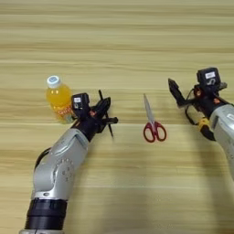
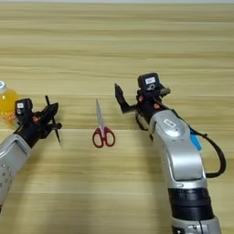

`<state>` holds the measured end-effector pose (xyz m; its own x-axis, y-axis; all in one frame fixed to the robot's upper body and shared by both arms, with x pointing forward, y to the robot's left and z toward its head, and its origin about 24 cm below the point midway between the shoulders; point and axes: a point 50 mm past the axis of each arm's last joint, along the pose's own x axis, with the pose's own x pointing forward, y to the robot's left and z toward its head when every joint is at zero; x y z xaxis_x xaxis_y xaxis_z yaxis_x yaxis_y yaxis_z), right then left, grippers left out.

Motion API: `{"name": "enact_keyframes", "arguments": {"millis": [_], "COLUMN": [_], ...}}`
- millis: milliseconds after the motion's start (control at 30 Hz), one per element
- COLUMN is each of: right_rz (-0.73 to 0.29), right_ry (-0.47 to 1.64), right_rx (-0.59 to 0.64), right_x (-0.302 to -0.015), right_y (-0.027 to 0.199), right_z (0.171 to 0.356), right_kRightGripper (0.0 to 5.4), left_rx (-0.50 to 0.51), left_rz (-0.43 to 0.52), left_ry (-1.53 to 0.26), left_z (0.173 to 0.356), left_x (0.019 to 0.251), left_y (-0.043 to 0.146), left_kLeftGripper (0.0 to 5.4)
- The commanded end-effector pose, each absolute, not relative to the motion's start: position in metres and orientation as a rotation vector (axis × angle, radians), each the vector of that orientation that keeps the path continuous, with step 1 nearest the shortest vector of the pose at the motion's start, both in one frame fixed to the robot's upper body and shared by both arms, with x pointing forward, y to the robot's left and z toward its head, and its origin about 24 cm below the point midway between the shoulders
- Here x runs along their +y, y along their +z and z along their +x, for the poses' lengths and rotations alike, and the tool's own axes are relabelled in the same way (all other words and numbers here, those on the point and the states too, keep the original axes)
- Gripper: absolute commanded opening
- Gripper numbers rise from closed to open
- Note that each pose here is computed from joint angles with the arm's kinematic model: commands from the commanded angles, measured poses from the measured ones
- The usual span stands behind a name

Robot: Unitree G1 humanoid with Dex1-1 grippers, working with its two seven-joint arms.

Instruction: Move the objects on the table

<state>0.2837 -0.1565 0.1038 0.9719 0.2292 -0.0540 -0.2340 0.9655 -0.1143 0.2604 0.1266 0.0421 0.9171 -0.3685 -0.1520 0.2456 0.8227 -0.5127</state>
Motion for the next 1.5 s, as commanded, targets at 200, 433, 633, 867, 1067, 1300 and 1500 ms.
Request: {"name": "enact_keyframes", "arguments": {"millis": [200, 433, 633, 867, 1067, 1300, 1500], "right_rz": [-0.127, -0.126, -0.125, -0.126, -0.127, -0.128, -0.129], "right_ry": [0.188, 0.188, 0.193, 0.196, 0.201, 0.208, 0.214], "right_rx": [0.047, 0.044, 0.045, 0.047, 0.05, 0.053, 0.053], "right_x": [-0.169, -0.169, -0.167, -0.166, -0.166, -0.164, -0.163], "right_y": [0.091, 0.089, 0.089, 0.088, 0.088, 0.087, 0.086], "right_z": [0.286, 0.286, 0.286, 0.285, 0.285, 0.285, 0.285], "right_kRightGripper": [5.34, 5.34, 5.34, 5.34, 5.34, 5.34, 5.34], "left_rx": [0.315, 0.374, 0.423, 0.448, 0.478, 0.487, 0.484], "left_rz": [-0.427, -0.286, -0.2, -0.205, -0.215, -0.225, -0.223], "left_ry": [-0.354, -0.352, -0.355, -0.351, -0.306, -0.222, -0.171], "left_z": [0.256, 0.253, 0.249, 0.247, 0.25, 0.255, 0.258], "left_x": [0.127, 0.127, 0.12, 0.117, 0.12, 0.129, 0.136], "left_y": [0.034, 0.021, 0.01, 0.004, -0.004, -0.009, -0.011], "left_kLeftGripper": [0.0, 0.0, 0.0, 0.0, 0.0, 0.0, 0.0]}}
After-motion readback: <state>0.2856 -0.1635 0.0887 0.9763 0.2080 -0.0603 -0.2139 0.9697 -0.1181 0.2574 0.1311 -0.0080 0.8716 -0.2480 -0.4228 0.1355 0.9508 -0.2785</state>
